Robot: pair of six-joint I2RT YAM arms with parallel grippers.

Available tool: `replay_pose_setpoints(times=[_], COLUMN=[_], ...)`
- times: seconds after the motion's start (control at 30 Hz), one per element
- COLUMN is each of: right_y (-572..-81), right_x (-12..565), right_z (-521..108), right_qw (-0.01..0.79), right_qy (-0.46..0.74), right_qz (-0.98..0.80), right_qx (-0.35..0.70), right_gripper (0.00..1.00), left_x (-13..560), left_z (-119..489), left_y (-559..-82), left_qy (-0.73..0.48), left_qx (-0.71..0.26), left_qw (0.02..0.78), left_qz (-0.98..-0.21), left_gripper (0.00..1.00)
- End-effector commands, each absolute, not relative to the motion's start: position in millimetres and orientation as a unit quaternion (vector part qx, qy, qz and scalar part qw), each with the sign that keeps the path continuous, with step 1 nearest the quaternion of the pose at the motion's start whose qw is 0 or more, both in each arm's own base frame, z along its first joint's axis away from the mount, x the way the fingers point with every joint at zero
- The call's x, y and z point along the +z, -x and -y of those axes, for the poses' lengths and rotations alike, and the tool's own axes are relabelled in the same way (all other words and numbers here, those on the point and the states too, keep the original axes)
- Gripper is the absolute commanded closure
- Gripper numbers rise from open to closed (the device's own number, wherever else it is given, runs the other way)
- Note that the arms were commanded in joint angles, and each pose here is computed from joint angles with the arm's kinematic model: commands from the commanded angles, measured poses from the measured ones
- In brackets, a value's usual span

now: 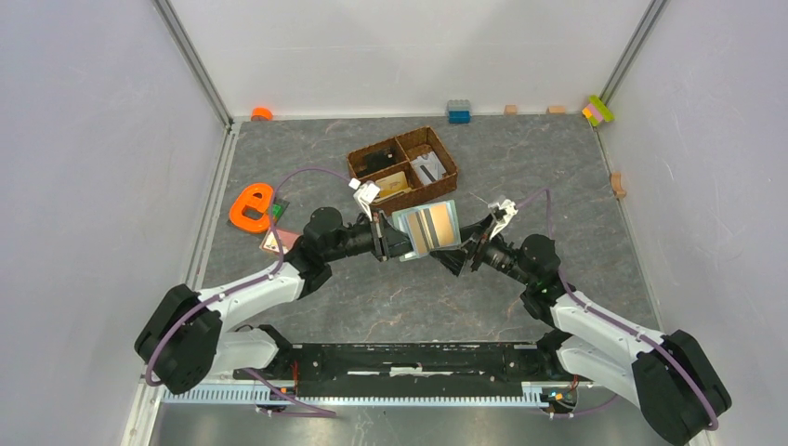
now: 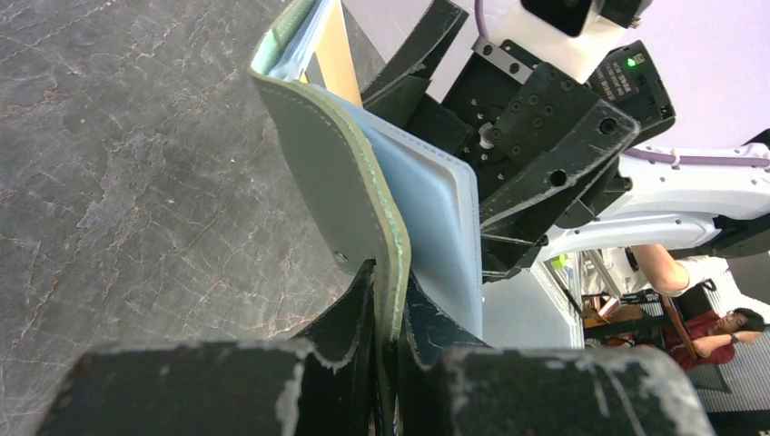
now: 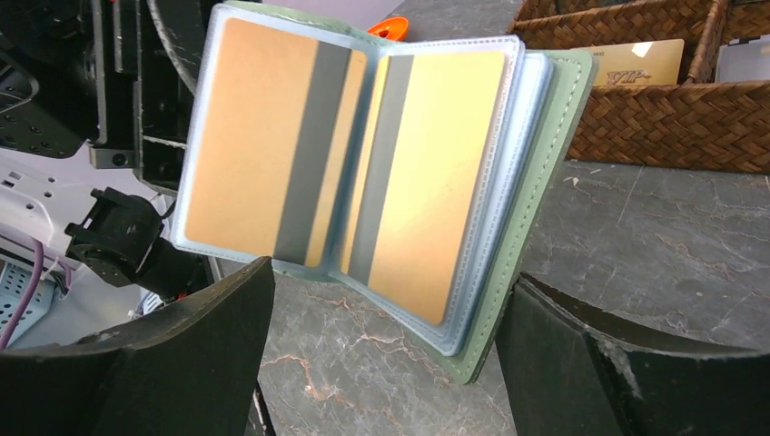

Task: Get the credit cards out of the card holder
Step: Open the card holder at the center of the board.

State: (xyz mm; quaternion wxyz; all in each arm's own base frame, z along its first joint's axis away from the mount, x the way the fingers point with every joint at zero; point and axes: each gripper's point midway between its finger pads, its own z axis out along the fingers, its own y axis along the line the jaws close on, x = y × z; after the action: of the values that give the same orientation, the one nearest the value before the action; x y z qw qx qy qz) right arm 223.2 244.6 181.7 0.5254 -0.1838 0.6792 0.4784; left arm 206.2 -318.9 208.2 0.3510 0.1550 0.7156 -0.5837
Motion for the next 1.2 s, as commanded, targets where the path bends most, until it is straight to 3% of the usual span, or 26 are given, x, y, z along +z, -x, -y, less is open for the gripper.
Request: replay_pose_setpoints(times=[0.0, 0.13, 0.2, 0.4, 0.5, 0.63, 0.77, 0.93, 1.17], right_y=[-221.5, -225.4, -227.9, -235.2, -240.7, -248.4, -248.5, -244.1, -239.4], right_x=[219.1, 216.0, 212.9, 208.6, 205.7, 202.1, 202.7, 204.2, 208.6], right_z=[-254.6, -253.0, -251.1, -245.2, -239.1, -227.6, -226.6, -232.4, -235.4], right_qw=[0.560, 0.561, 0.562, 0.568, 0.574, 0.587, 0.589, 0.582, 0.583], right_qy=[0.217, 0.211, 0.205, 0.188, 0.171, 0.143, 0.141, 0.153, 0.162], right_qz=[-0.631, -0.640, -0.646, -0.660, -0.670, -0.682, -0.682, -0.675, -0.664], right_qx=[0.491, 0.481, 0.475, 0.455, 0.438, 0.412, 0.410, 0.427, 0.439], right_gripper=[0.12, 0.20, 0.30, 0.79, 0.99, 1.00, 1.00, 1.00, 1.00], left_x=[231.2, 233.3, 233.6, 231.2, 226.9, 224.5, 229.4, 228.7, 219.9], left_z=[326.7, 326.6, 326.1, 325.0, 322.8, 316.7, 312.8, 314.9, 315.7], left_y=[-208.4, -207.1, -207.3, -210.2, -215.0, -218.4, -216.0, -215.4, -221.1], left_qy=[-0.166, -0.168, -0.168, -0.163, -0.153, -0.142, -0.145, -0.150, -0.140], left_qx=[-0.602, -0.603, -0.603, -0.596, -0.582, -0.567, -0.568, -0.571, -0.557], left_qw=[0.363, 0.364, 0.365, 0.368, 0.373, 0.387, 0.401, 0.397, 0.388], left_qz=[-0.692, -0.690, -0.689, -0.695, -0.706, -0.713, -0.704, -0.703, -0.720], left_gripper=[0.96, 0.97, 0.96, 0.94, 0.81, 0.45, 0.29, 0.26, 0.49])
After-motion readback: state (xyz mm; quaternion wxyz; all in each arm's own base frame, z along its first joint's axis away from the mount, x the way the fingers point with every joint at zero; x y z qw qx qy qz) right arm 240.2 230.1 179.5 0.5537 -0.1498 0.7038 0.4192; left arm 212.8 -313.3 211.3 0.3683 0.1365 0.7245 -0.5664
